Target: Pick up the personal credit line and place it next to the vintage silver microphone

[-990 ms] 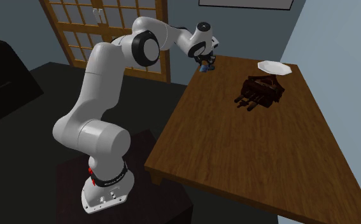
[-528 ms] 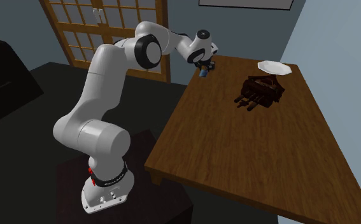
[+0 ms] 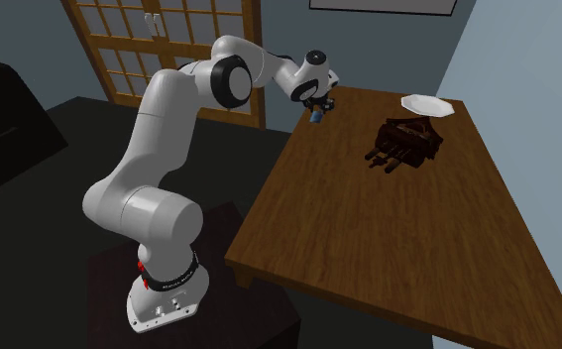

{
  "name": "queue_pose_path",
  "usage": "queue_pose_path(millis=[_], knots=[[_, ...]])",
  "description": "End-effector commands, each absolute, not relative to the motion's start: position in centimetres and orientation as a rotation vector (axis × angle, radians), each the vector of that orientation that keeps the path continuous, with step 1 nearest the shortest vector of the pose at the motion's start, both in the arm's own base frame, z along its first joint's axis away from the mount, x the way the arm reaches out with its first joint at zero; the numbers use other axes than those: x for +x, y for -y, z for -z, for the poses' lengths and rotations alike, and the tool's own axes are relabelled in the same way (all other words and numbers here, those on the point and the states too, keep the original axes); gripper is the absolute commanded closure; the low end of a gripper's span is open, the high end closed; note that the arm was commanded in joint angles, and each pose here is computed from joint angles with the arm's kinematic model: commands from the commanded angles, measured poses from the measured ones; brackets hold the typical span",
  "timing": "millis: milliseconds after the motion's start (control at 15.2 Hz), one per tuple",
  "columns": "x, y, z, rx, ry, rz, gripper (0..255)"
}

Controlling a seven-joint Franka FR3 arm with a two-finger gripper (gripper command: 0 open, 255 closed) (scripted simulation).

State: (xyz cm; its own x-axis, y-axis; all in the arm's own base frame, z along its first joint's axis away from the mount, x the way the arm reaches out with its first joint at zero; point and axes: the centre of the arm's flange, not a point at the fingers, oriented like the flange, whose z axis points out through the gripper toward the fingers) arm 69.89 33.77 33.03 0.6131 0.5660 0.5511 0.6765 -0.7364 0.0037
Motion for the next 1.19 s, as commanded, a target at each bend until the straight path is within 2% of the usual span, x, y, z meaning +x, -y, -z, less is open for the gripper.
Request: queue_pose_path(millis=[0, 66, 396, 660, 1122], knots=[[69.9, -33.8, -33.0, -2.633, 1.028, 0.793, 255], [69.9, -33.8, -33.0, -2.633, 1.028, 0.793, 0], [69.9, -33.8, -33.0, -2.633, 1.028, 0.793, 0], [67.9, -31.9, -37.2, -2.633, 1.028, 0.793, 0], [67.9, -31.9, -37.2, -2.633, 1.028, 0.793, 0]])
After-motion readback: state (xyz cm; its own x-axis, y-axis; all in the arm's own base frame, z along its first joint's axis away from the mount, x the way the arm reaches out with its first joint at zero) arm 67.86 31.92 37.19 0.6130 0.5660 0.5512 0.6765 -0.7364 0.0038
